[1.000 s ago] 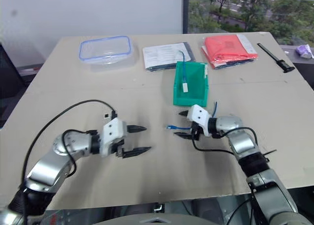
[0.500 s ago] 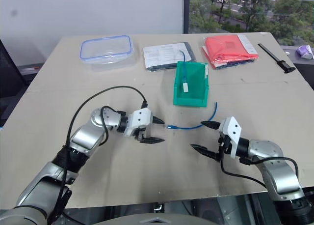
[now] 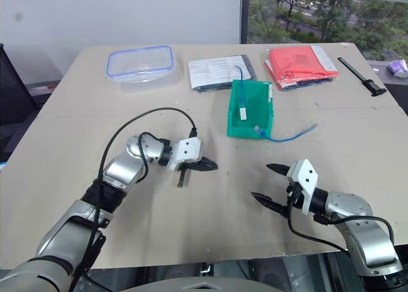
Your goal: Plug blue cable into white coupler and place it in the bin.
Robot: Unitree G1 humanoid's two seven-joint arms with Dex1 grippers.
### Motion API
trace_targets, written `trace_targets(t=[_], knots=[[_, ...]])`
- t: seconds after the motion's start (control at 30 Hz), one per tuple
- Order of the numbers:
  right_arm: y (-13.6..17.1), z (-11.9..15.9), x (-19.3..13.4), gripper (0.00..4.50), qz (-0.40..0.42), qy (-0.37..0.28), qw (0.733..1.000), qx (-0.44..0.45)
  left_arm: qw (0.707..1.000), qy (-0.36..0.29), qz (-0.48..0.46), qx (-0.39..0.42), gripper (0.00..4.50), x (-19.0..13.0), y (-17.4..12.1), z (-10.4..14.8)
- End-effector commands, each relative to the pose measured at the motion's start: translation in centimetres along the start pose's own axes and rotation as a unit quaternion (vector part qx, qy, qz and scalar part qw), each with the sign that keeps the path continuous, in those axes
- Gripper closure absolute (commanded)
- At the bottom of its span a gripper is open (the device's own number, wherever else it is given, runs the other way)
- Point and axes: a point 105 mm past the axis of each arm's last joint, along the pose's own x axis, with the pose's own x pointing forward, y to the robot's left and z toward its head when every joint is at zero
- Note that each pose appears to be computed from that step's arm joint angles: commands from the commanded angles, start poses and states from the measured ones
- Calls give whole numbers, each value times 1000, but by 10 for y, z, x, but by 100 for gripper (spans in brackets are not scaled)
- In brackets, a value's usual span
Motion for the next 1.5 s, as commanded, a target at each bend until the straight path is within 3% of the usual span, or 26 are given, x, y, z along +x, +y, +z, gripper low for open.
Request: trace_targets(t=[0.03,0.23,0.4,0.57,0.87,1.13,1.23,1.3,1.4,1.43,1.5], knots=[[11,4,3,0,20,-14,1000,8,1000,-4,-10,-16,446,5,-10,-4],[7,4,4,0,17,-14,1000,10,1000,-14,12,-21,446,0,-8,0],[4,0,1,0,19,2,1000,1,998,-50,32,-7,446,-3,3,24],[2,1,2,0,18,-5,1000,2,996,-65,57,-13,446,19,21,37],[-7,4,-12,0,-14,-3,1000,0,997,-53,42,-21,446,56,28,34],[-11,6,-22,0,-40,-2,999,-5,998,-52,22,-3,446,49,30,42],[-12,6,-23,0,-47,-3,999,-9,999,-54,-2,1,360,40,21,46],[-12,5,-24,0,-48,-3,999,-9,998,-54,12,4,244,35,24,48],[-12,5,-23,0,-50,-4,999,-9,998,-48,41,8,141,32,35,48],[-13,5,-23,0,-50,-5,999,-10,998,-46,45,8,116,33,37,47],[-13,5,-22,0,-50,-6,999,-11,998,-43,47,7,116,39,39,47]])
